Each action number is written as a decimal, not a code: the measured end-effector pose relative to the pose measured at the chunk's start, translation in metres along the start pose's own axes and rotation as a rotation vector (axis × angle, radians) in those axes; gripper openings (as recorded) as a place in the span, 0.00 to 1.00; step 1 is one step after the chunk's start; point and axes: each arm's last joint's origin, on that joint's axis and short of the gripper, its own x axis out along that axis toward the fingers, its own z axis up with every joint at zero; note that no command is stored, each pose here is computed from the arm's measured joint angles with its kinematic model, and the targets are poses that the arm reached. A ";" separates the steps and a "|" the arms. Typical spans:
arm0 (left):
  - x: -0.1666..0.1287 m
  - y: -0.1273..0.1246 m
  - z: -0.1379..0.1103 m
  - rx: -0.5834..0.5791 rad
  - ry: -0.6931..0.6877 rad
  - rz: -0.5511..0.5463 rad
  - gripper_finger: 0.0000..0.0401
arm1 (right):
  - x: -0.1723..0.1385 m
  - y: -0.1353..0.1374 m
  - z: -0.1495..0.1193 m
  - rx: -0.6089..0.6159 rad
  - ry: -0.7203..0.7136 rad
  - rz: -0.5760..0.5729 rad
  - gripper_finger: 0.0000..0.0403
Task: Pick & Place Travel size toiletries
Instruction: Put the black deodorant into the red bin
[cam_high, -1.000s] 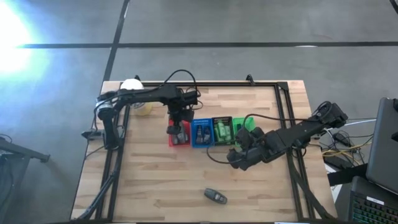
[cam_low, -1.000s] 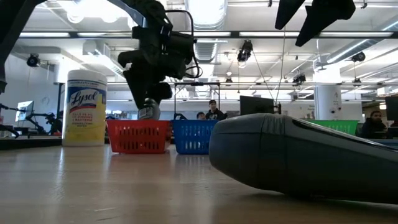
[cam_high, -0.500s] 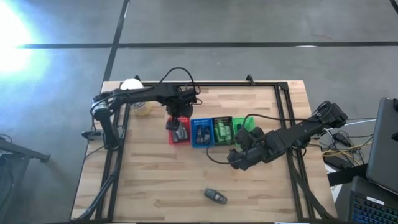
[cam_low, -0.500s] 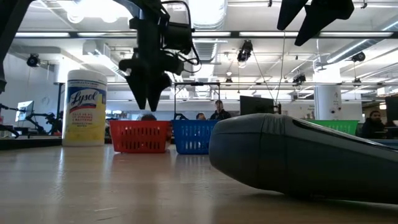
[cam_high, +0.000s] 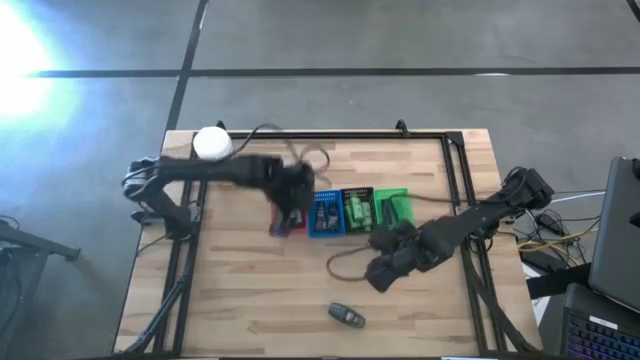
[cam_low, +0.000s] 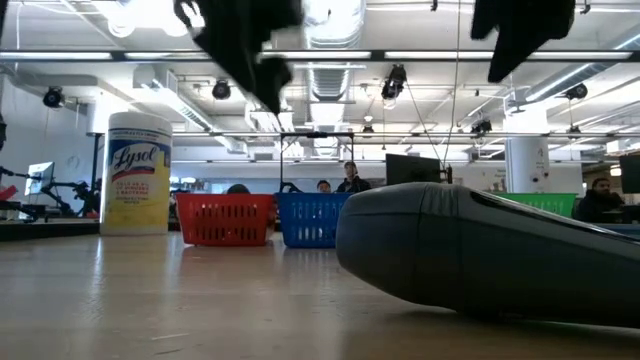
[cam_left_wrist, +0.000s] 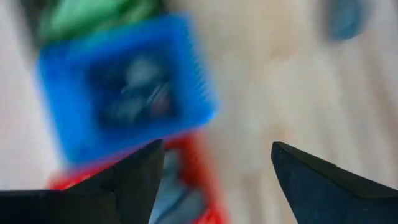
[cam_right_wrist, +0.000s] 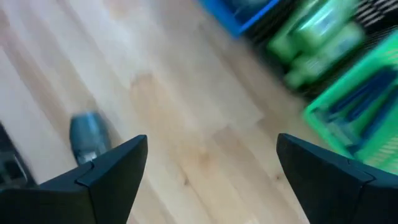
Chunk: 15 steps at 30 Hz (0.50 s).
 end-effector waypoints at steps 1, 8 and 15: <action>0.001 -0.016 0.005 0.057 -0.051 -0.011 0.75 | 0.005 0.004 -0.003 -0.020 0.017 -0.004 0.87; 0.038 -0.128 0.025 0.456 -0.310 0.036 0.75 | 0.019 0.017 -0.023 -0.072 0.047 -0.042 0.84; 0.100 -0.144 0.039 0.296 -0.403 -0.061 0.75 | -0.010 0.010 -0.043 -0.005 0.016 -0.057 0.88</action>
